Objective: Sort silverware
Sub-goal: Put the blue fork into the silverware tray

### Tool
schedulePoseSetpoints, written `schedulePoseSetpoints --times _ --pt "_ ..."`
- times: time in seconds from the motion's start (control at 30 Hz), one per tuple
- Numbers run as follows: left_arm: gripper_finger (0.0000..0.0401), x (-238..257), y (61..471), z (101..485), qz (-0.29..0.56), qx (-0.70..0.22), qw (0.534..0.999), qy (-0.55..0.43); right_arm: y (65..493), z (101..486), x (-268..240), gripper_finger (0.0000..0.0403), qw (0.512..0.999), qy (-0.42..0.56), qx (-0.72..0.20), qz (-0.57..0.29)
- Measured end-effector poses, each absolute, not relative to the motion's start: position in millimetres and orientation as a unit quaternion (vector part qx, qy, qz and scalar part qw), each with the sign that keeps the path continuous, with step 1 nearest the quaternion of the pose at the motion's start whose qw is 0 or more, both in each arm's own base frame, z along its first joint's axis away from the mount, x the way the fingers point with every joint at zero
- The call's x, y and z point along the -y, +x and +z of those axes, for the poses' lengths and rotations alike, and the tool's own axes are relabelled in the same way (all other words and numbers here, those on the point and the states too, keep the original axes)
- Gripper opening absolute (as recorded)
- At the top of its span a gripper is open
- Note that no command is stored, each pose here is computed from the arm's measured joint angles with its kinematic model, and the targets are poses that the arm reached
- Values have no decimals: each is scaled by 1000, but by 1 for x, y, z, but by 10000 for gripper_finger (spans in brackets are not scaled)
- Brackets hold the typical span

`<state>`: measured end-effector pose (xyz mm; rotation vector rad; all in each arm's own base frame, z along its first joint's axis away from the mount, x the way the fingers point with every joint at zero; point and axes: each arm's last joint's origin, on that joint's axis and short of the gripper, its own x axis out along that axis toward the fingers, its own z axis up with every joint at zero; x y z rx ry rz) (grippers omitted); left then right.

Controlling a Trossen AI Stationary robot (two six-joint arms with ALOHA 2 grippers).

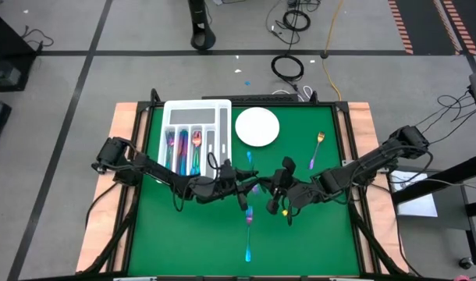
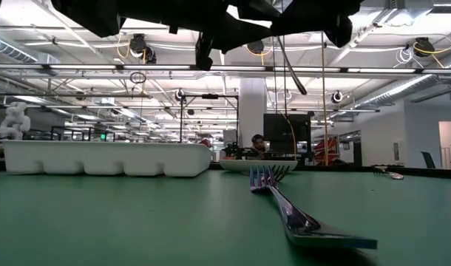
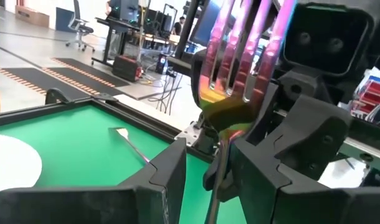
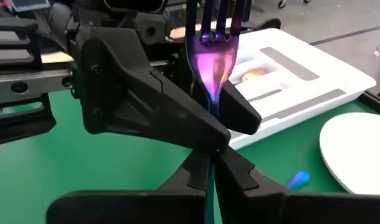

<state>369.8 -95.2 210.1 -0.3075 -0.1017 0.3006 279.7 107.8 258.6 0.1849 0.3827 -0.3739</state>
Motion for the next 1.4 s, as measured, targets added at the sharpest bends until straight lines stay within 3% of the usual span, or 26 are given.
schedulePoseSetpoints --times 0.33,0.57,1.03,1.4 --pt "115 94 369 210 171 51 972 -151 289 251 -106 0 959 88 -179 -203" --pt "13 94 369 208 174 41 974 -138 290 251 -103 15 957 81 -175 -217" --pt "3 87 350 239 184 -18 979 -88 282 267 -107 61 967 64 -155 -193" --pt "1 56 287 286 170 -159 966 -110 262 282 -122 64 975 55 -149 -154"
